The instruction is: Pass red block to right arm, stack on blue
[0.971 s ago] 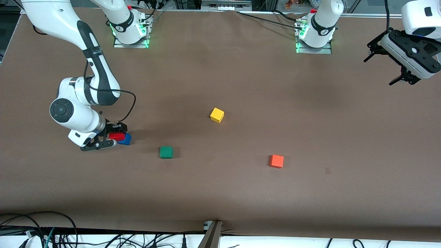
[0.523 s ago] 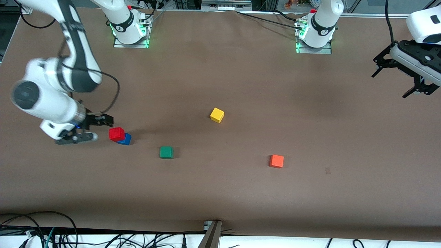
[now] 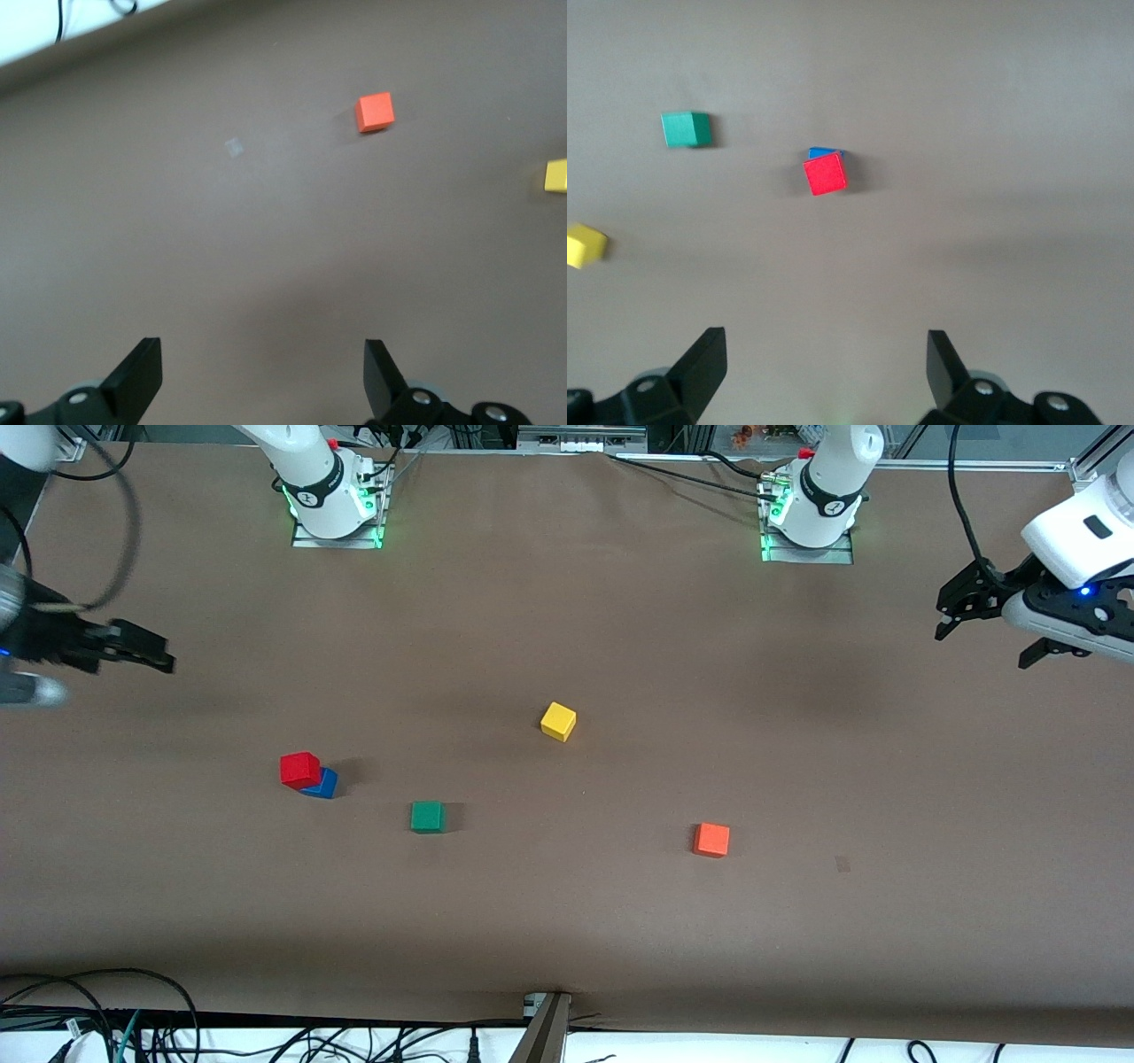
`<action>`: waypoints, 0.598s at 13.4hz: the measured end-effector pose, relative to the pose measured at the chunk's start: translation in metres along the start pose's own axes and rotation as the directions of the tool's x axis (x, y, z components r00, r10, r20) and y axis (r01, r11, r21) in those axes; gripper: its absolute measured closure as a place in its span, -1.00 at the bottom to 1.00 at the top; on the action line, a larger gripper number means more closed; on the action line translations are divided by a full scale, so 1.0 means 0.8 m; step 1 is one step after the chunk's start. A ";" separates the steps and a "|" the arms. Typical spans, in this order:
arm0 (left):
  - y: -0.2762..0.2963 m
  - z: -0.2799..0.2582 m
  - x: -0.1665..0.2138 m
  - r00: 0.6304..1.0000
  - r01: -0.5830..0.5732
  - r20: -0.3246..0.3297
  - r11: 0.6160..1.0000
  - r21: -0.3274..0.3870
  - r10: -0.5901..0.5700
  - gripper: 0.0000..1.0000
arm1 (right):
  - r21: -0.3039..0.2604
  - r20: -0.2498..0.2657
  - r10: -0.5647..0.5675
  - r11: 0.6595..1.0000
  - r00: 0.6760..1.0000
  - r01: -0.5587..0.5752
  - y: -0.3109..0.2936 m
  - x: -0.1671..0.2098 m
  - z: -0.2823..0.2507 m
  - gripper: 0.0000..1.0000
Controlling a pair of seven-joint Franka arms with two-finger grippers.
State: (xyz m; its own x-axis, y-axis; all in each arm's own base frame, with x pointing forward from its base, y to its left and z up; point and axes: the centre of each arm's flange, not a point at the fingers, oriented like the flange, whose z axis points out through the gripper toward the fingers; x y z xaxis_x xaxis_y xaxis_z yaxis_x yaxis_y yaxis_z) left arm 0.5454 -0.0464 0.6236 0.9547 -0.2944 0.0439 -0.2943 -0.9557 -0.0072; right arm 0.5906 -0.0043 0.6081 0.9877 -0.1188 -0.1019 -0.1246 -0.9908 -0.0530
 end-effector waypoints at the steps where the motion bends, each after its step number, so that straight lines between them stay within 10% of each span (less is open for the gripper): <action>1: 0.002 0.004 -0.002 0.999 0.035 0.013 0.999 -0.002 -0.035 -1.00 | 0.006 -0.004 0.052 0.999 0.999 -0.052 0.011 0.000 -0.006 -1.00; 8: 0.011 0.011 -0.008 0.989 0.135 0.056 0.991 -0.004 -0.135 -1.00 | -0.103 -0.021 -0.006 0.995 1.000 0.004 -0.013 0.017 0.015 -1.00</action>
State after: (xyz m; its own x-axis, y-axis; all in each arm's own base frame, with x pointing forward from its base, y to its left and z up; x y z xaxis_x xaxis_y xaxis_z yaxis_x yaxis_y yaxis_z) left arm 0.5371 -0.0530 0.6145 0.9866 -0.1630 -0.0112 -0.1630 -0.9866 0.0026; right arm 0.6044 0.0047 0.5951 0.9902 -0.1144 -0.0804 -0.1107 -0.9926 0.0492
